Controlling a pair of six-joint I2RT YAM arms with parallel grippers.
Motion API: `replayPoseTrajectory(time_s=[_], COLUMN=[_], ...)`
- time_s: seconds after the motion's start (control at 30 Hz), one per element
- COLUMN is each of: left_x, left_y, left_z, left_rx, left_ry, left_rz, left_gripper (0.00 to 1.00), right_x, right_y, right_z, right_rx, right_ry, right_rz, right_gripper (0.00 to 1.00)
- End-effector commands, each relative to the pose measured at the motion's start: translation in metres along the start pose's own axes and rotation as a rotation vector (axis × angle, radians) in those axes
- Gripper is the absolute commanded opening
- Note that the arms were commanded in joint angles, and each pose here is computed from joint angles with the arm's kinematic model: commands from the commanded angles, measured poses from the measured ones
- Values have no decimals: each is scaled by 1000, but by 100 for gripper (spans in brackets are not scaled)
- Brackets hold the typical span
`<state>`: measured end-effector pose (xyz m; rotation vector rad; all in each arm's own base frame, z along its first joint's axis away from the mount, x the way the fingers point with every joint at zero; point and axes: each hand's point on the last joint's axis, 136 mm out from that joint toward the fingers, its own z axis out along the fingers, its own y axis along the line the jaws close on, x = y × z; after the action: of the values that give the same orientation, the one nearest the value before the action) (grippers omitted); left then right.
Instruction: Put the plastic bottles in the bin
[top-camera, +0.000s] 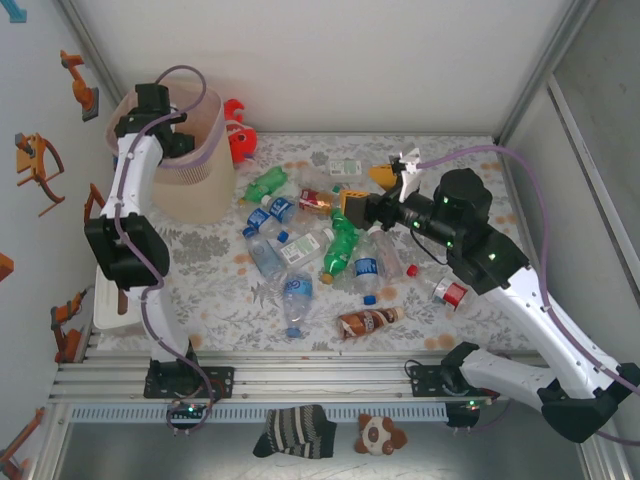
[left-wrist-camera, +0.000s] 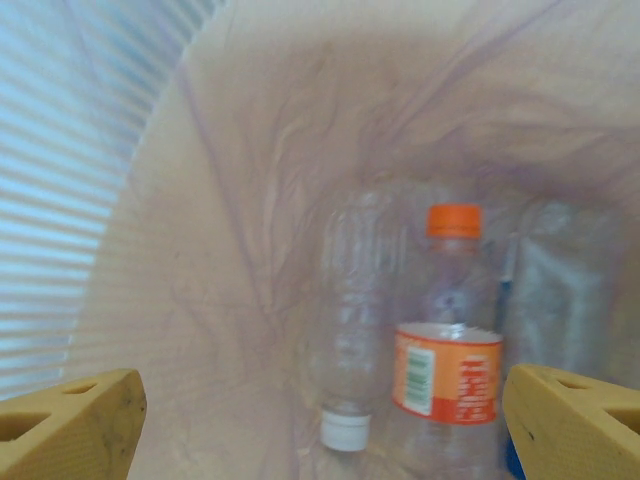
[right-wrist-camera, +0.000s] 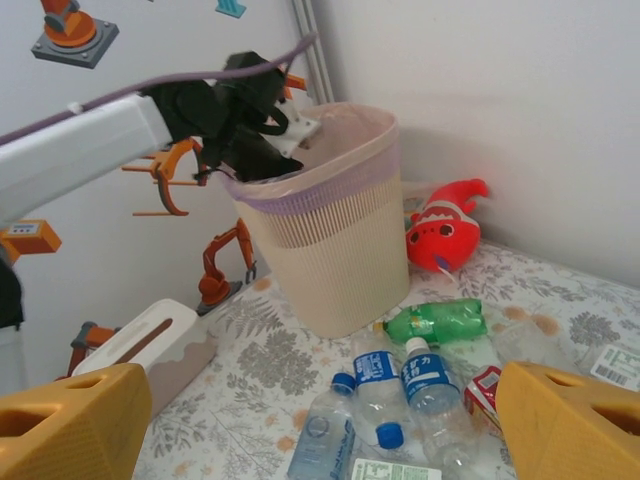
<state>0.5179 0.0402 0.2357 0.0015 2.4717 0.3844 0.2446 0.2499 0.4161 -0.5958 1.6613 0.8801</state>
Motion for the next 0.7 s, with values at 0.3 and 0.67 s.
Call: replayPoseTrajectory(time_s=[0.3, 0.67], left_x=[-15, -14], left_y=[-54, -95], left_z=[-105, -134], left_rx=[358, 538], left_ry=[-129, -129], left_rz=[-48, -45], left_gripper=[84, 80], right_x=[4, 8], right_y=[-8, -10], right_z=[-14, -15], right_rx=[73, 80], right_ry=[10, 11], right_rz=[27, 53], right_gripper=[86, 85])
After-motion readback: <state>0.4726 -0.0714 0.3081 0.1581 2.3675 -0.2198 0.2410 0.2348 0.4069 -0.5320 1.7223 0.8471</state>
